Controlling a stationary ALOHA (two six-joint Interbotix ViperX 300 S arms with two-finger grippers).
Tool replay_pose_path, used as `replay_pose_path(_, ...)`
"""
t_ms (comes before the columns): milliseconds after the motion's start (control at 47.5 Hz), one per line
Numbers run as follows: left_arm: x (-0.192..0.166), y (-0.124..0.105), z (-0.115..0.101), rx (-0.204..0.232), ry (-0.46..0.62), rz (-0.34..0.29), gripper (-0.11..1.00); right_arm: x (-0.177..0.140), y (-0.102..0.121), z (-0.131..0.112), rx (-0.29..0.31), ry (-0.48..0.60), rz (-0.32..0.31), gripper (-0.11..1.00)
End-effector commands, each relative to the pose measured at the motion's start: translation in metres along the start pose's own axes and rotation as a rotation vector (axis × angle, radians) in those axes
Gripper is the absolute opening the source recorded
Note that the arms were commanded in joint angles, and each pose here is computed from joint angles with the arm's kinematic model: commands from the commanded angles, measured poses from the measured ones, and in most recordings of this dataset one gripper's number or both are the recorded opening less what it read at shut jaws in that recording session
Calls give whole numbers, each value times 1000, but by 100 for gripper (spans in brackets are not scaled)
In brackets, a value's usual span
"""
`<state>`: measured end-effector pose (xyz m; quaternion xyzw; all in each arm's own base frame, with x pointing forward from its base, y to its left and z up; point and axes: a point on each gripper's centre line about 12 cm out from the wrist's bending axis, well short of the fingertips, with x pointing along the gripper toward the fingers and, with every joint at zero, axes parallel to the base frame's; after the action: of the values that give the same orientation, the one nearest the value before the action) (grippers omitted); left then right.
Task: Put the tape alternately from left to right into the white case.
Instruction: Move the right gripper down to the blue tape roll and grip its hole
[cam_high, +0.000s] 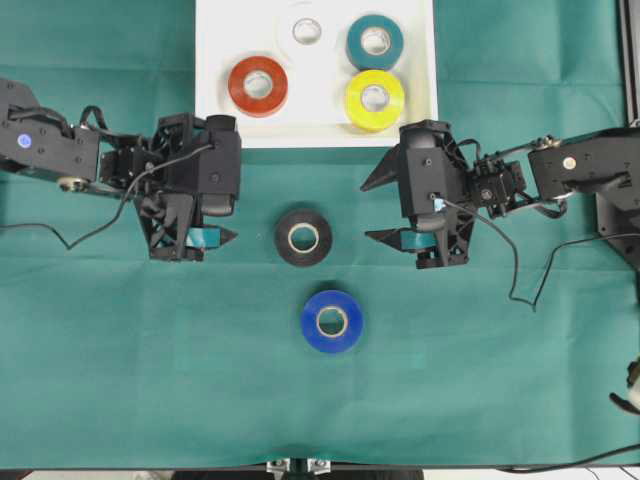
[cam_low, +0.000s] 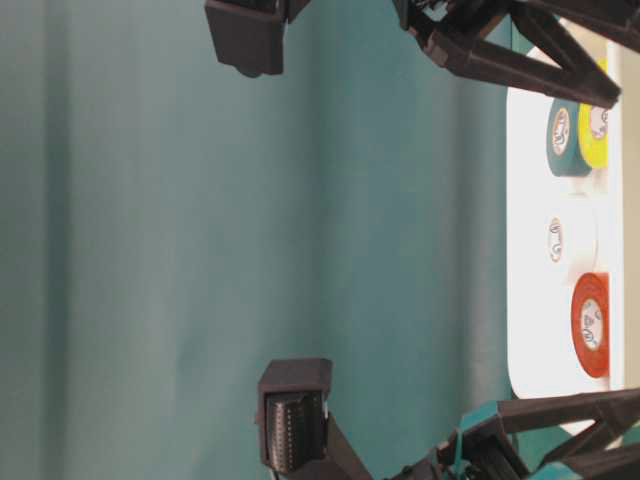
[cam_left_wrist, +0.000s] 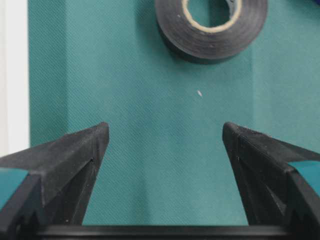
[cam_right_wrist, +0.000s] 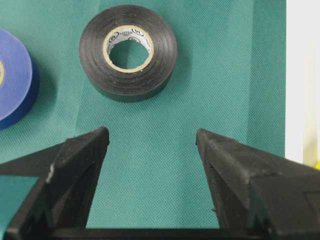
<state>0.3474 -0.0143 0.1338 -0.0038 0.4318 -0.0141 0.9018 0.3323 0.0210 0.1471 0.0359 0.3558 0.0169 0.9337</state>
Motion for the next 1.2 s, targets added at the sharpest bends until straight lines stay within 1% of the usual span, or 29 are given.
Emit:
replay_pose_path(0,-7,-2,3,-6,-23,-4,75,-2,2,8,2,-27,7,80)
replay_pose_path(63,-7,-2,3,-10,-23,-4,75,-2,2,8,1,-27,7,80)
replay_pose_path(442,-7,-2,2,-7,-21,-4,75,-2,5,7,2,-25,12,80)
replay_pose_path(547,-7,-2,2,-7,-21,-4,75,-2,6,7,8,-24,16,80)
replay_pose_path(673,-7,-2,4,-6,-26,-5,75,-2,9,7,33,-20,23,80)
replay_pose_path(842,-7,-2,5,-6,-31,-4,75,-2,20,2,72,-8,47,80)
replay_pose_path(1178,-6,-2,6,-4,-35,-4,75,-3,50,0,112,4,115,80)
